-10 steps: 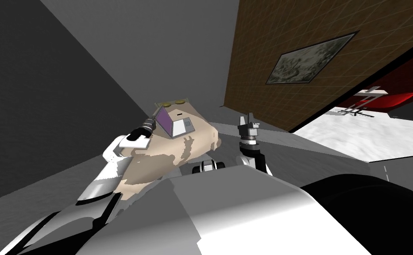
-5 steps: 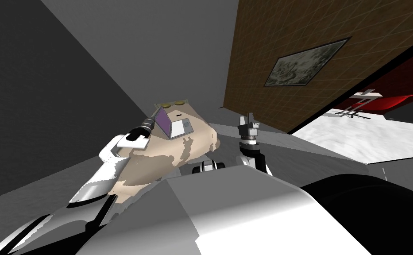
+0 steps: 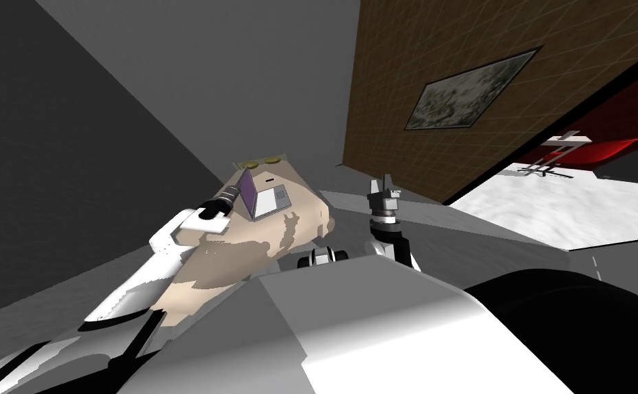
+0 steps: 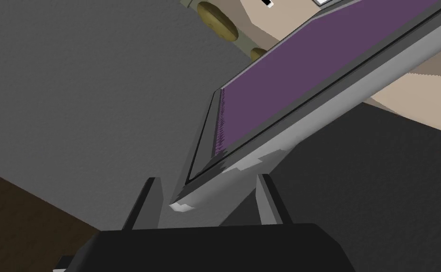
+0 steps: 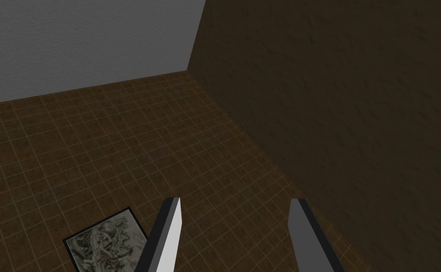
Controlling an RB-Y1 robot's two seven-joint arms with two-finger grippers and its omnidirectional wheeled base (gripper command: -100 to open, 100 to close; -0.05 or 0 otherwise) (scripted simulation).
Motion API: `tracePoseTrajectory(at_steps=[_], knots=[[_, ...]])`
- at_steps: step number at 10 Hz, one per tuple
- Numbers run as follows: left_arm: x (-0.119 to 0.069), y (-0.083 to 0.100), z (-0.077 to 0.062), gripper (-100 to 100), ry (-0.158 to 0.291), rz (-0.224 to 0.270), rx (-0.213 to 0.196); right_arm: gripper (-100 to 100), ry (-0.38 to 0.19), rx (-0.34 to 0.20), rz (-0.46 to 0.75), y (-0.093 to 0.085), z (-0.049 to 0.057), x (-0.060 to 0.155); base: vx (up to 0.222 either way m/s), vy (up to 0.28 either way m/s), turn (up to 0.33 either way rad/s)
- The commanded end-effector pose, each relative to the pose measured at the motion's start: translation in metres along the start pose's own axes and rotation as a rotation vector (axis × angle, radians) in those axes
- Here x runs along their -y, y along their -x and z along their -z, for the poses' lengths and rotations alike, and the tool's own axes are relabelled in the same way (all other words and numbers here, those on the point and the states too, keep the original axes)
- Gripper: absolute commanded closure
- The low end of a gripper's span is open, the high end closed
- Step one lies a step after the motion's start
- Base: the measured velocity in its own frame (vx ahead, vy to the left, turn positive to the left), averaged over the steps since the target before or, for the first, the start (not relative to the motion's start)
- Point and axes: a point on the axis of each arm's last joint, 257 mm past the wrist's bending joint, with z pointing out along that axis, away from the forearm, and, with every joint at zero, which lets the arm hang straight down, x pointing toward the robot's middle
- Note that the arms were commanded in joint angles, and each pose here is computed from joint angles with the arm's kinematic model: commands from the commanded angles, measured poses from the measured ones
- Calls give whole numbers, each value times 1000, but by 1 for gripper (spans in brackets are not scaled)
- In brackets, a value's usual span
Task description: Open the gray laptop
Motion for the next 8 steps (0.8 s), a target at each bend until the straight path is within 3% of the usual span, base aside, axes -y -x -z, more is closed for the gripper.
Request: tracePoseTrajectory(at_steps=[1,8], knots=[[-24,-8,-1,100,30,-120,5,0,0,0,0,0,0,0,23,-143,-72],[-77,-29,3,100,91,-410,-8,0,0,0,0,0,0,0,45,-136,-47]])
